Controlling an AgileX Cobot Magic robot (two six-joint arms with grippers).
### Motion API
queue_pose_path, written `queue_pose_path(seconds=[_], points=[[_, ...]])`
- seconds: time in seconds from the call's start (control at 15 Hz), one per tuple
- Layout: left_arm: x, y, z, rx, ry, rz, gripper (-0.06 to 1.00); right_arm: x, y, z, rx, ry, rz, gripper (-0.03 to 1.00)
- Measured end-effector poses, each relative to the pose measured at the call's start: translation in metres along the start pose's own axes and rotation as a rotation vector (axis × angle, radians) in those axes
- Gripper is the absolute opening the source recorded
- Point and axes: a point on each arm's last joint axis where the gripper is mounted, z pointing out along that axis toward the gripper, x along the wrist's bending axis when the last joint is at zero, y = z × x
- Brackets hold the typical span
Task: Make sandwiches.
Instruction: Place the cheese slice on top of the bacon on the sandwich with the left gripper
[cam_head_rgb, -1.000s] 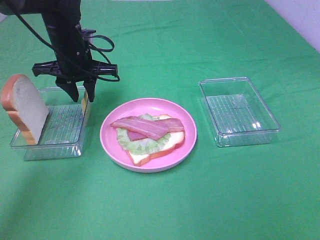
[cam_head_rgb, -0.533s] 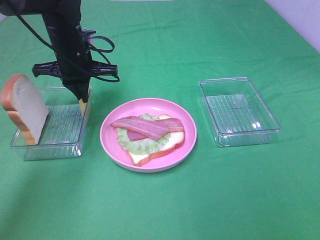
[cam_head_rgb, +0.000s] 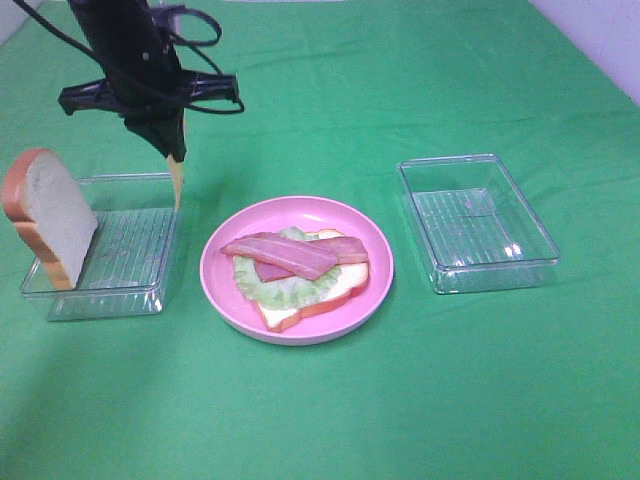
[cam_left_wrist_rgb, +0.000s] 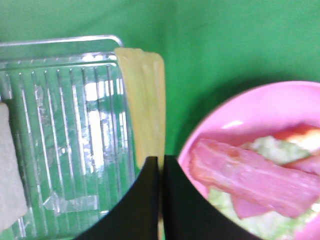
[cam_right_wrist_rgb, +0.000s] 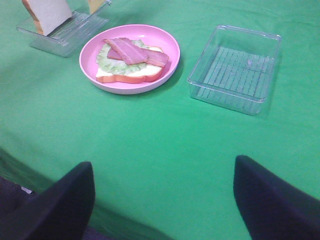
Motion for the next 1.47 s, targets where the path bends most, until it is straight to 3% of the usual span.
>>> queue_pose_path(seconds=[0.07,0.13,0.27,0.4,0.47,0.53,0.67,0.87,1.33,1.47], points=[[-0.006,0.0,-0.015,-0.022,-0.067,0.003,0.0,0.0,0.0,0.0,0.0,0.0,0.0,0.73],[-0.019,-0.002,-0.032,-0.037,-0.201,0.013,0.0,0.0,0.0,0.0,0.0,0.0,0.0,0.73],[-0.036,-0.007,-0.038,-0.01,-0.371,0.052,0.0,0.0,0.0,0.0,0.0,0.0,0.0,0.73],[-0.063,-0.018,-0.041,-0.006,-0.484,0.177,0.0,0.0,0.0,0.0,0.0,0.0,0.0,0.73],[-0.075,-0.025,-0.039,0.002,-0.499,0.223,0.0,0.0,0.0,0.0,0.0,0.0,0.0,0.73],[-0.075,-0.025,-0.039,0.002,-0.499,0.223,0.0,0.0,0.0,0.0,0.0,0.0,0.0,0.73],[-0.102,-0.047,-0.028,0.081,-0.505,0.318,0.0,0.0,0.0,0.0,0.0,0.0,0.0,0.73],[-0.115,-0.065,0.002,0.18,-0.425,0.4,0.0,0.0,0.0,0.0,0.0,0.0,0.0,0.73],[-0.105,-0.069,0.051,0.28,-0.314,0.423,0.0,0.0,0.0,0.0,0.0,0.0,0.0,0.73],[-0.097,-0.066,0.053,0.261,-0.22,0.444,0.0,0.0,0.0,0.0,0.0,0.0,0.0,0.73]])
